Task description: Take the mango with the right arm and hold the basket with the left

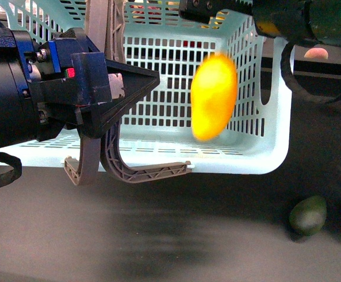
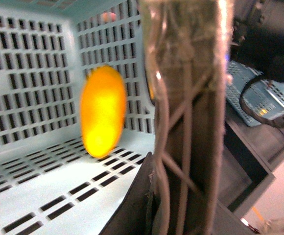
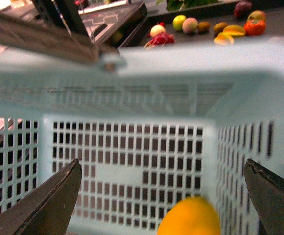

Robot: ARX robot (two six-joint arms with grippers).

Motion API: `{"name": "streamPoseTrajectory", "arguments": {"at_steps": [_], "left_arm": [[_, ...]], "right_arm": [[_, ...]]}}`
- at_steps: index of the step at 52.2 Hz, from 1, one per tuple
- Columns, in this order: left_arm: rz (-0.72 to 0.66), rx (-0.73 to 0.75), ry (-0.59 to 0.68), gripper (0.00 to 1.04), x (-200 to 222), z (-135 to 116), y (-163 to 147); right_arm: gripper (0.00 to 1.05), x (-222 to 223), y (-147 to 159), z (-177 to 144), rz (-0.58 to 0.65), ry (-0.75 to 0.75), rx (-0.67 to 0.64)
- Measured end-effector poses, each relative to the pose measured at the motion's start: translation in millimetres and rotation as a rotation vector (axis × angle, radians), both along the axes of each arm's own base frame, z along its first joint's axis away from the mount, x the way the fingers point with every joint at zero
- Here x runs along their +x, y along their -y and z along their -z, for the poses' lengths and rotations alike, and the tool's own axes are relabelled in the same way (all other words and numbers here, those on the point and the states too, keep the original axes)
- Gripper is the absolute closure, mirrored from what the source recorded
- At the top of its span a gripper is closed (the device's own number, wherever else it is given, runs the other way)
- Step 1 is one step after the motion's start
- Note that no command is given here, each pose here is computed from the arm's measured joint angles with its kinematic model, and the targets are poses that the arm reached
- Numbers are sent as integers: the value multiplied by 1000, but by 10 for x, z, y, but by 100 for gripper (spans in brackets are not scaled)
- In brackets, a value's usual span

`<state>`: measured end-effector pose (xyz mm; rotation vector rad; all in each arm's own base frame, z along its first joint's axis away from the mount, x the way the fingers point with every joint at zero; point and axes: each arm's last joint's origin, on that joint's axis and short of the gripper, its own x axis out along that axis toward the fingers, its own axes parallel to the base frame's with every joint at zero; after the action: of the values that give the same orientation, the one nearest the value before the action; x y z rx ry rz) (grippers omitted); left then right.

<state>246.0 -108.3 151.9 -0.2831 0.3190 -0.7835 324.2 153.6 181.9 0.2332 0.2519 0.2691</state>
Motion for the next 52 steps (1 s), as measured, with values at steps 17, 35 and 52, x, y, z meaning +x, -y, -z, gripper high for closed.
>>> {"name": "streamPoseTrajectory", "arguments": {"at_steps": [17, 35, 52], "left_arm": [[-10, -1, -6, 96, -2, 7, -5], [-8, -3, -8, 96, -2, 7, -5], [-8, -3, -8, 96, -2, 7, -5]], "right_arm": [[8, -468, 515, -360, 191, 125, 4], [8, -1320, 1061, -434, 415, 142, 24], [8, -1891, 1234, -279, 588, 124, 22]]}}
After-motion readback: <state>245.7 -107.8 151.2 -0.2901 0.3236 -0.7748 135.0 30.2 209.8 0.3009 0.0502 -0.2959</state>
